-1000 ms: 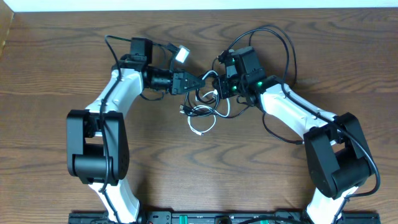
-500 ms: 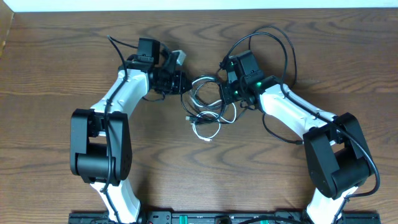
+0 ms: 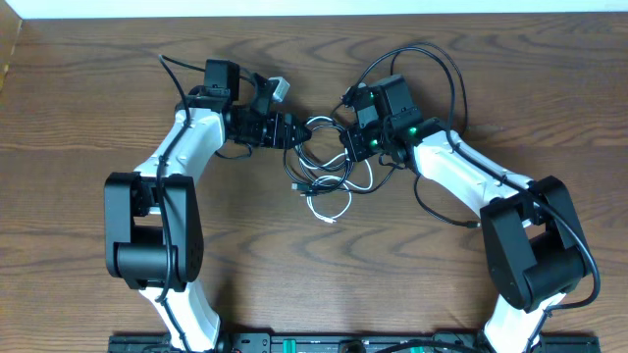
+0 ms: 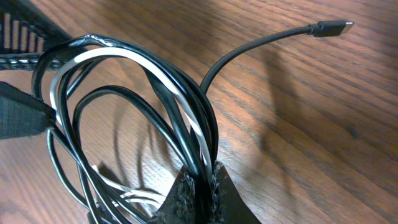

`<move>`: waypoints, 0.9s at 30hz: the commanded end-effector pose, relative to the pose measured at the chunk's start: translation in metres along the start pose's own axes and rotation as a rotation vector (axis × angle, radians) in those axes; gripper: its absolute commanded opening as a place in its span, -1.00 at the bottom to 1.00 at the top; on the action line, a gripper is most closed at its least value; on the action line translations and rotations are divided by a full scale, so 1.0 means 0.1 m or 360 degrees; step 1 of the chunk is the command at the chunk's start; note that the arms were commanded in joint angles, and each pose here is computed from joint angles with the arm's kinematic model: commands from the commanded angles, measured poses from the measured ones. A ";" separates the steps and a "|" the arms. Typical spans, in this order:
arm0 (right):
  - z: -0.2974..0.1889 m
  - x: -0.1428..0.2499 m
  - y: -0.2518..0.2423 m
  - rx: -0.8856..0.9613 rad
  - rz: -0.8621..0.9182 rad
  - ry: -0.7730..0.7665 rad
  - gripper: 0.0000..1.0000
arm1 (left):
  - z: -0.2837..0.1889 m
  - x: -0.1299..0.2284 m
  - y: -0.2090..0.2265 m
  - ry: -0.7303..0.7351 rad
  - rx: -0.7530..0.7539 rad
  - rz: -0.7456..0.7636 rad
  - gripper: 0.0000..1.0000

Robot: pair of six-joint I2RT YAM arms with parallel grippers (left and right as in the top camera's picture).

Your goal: Untangle cables

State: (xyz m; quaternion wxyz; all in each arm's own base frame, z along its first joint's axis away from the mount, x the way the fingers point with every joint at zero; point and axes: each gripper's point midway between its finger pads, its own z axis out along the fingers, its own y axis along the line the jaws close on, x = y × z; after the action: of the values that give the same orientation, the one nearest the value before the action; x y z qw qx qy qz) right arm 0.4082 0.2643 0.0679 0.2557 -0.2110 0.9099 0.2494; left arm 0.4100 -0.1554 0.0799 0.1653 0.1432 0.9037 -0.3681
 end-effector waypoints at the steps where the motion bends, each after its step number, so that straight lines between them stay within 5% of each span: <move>1: 0.02 0.03 0.13 -0.0123 -0.0029 0.0020 -0.98 | 0.01 0.01 -0.01 0.0015 -0.0092 0.0100 0.27; 7: 0.02 0.05 0.25 -0.0203 -0.0040 0.0033 -0.98 | 0.08 0.05 0.13 0.0069 -0.0323 0.0136 -0.80; 8: 0.02 0.05 0.26 -0.0211 -0.0041 0.0035 -0.97 | 0.08 0.05 0.15 0.0074 -0.0353 0.0140 -0.85; 10: 0.02 0.06 0.30 -0.0235 -0.0044 0.0038 -0.82 | 0.07 0.05 0.19 0.0072 -0.0386 0.0113 -0.85; 12: 0.03 0.06 0.33 -0.0244 -0.0007 0.0042 -0.26 | 0.05 0.03 0.25 0.0051 -0.0439 0.0033 -0.85; 14: 0.05 0.07 0.32 -0.0199 0.0130 0.0052 0.02 | 0.03 0.01 0.32 0.0023 -0.0502 -0.0058 -0.85; 19: 0.08 0.08 0.19 -0.0046 0.0266 0.0046 0.18 | -0.03 0.00 0.39 -0.0008 -0.0521 -0.0170 -0.85; 22: 0.07 0.10 -0.01 0.0114 0.0408 0.0037 0.56 | -0.15 -0.02 0.53 -0.0056 -0.0535 -0.0305 -0.85; 27: 0.06 0.10 -0.16 0.0223 0.0477 0.0011 0.59 | -0.29 -0.06 0.50 -0.0111 -0.0308 -0.0384 -0.85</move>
State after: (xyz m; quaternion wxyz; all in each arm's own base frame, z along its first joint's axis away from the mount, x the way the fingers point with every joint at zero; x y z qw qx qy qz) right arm 0.4027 0.2649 0.0608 0.2220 -0.0979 0.9380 0.2476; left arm 0.4299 -0.1024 0.0533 0.1618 0.0214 0.9565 -0.2416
